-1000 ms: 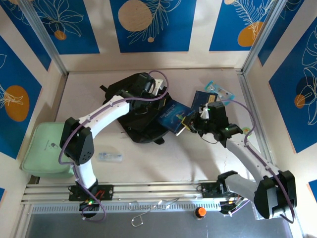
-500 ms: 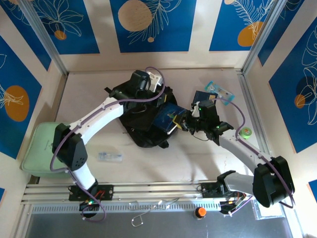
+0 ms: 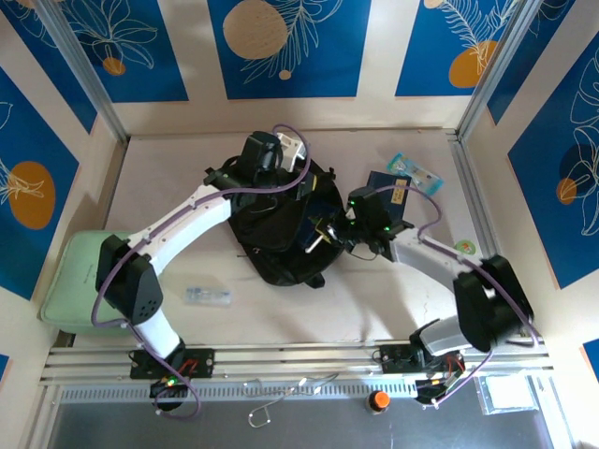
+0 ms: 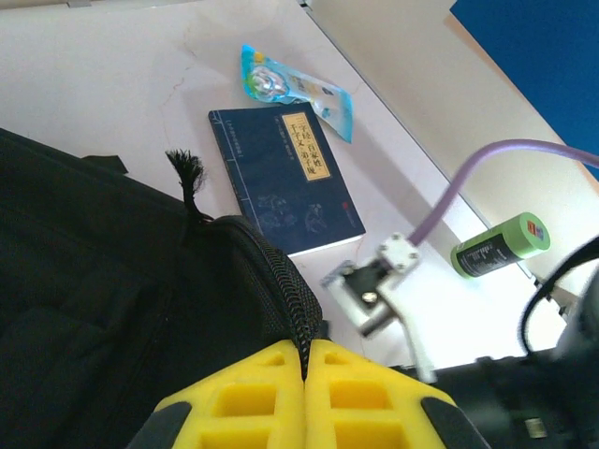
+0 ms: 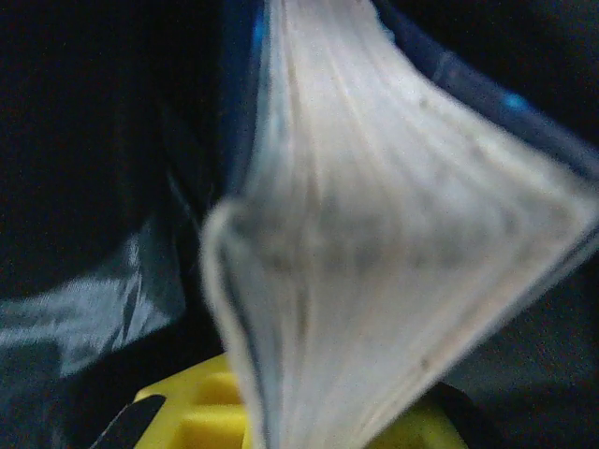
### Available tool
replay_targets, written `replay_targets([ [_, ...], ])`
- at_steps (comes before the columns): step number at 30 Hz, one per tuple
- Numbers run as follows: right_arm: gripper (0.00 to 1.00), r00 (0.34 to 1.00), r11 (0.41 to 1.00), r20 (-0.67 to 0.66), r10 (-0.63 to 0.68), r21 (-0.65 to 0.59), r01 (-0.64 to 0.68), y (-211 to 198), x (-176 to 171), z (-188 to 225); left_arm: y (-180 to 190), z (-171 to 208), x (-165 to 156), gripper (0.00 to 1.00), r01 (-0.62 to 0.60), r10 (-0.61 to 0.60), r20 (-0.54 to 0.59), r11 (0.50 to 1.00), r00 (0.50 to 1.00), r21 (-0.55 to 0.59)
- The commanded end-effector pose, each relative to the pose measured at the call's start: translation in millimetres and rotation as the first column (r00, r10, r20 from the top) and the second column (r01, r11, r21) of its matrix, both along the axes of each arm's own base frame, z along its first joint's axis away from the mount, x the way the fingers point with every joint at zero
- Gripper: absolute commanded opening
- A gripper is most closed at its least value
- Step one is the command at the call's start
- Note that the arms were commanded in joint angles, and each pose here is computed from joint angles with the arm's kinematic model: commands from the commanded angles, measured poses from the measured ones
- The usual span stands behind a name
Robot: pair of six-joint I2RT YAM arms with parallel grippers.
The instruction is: Pack books, pencil case, and school supplies into a backpack
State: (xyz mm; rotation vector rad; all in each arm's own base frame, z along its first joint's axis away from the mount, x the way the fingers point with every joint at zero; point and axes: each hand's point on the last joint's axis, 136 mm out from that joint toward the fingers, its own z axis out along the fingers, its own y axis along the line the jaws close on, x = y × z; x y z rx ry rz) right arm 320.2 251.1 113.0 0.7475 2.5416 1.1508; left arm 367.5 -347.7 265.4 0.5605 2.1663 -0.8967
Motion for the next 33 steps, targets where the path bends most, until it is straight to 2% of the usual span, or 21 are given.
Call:
replay_targets([
  [1, 0.04, 0.994, 0.994, 0.014, -0.110, -0.018, 0.110, 6.6, 30.3, 0.9, -9.0, 21.7, 5.7, 0.00, 0.012, -0.009, 0.045, 0.997, 0.999, -0.074],
  [5, 0.07, 0.990, 0.990, 0.000, -0.140, 0.017, 0.140, 22.1, 53.7, -11.2, -9.7, 15.5, 6.5, 0.00, 0.007, -0.005, 0.029, 0.998, 1.000, -0.066],
  [9, 0.12, 0.996, 0.993, -0.018, -0.089, 0.079, 0.090, 40.2, 64.8, -26.5, -6.7, 12.9, 11.3, 0.00, -0.012, 0.013, 0.024, 0.998, 1.000, -0.066],
  [17, 0.43, 0.999, 0.998, -0.018, -0.041, 0.044, 0.042, 34.2, 48.8, -33.5, -7.6, 11.6, 13.1, 0.00, 0.000, 0.001, 0.015, 0.996, 1.000, -0.090],
  [18, 0.44, 0.999, 0.999, -0.021, -0.036, 0.035, 0.036, 33.1, 45.9, -33.8, -8.0, 11.7, 13.2, 0.00, 0.002, -0.001, 0.017, 0.996, 1.000, -0.091],
  [28, 0.43, 0.997, 0.999, -0.072, -0.030, -0.023, 0.028, 29.9, 24.0, -49.6, -4.5, 7.7, 14.7, 0.00, -0.003, 0.005, 0.014, 0.996, 1.000, -0.088],
  [33, 0.36, 0.995, 1.000, -0.097, -0.010, -0.012, 0.008, 41.2, 26.4, -56.6, -2.8, 8.1, 14.2, 0.00, -0.002, 0.003, 0.013, 0.996, 1.000, -0.084],
])
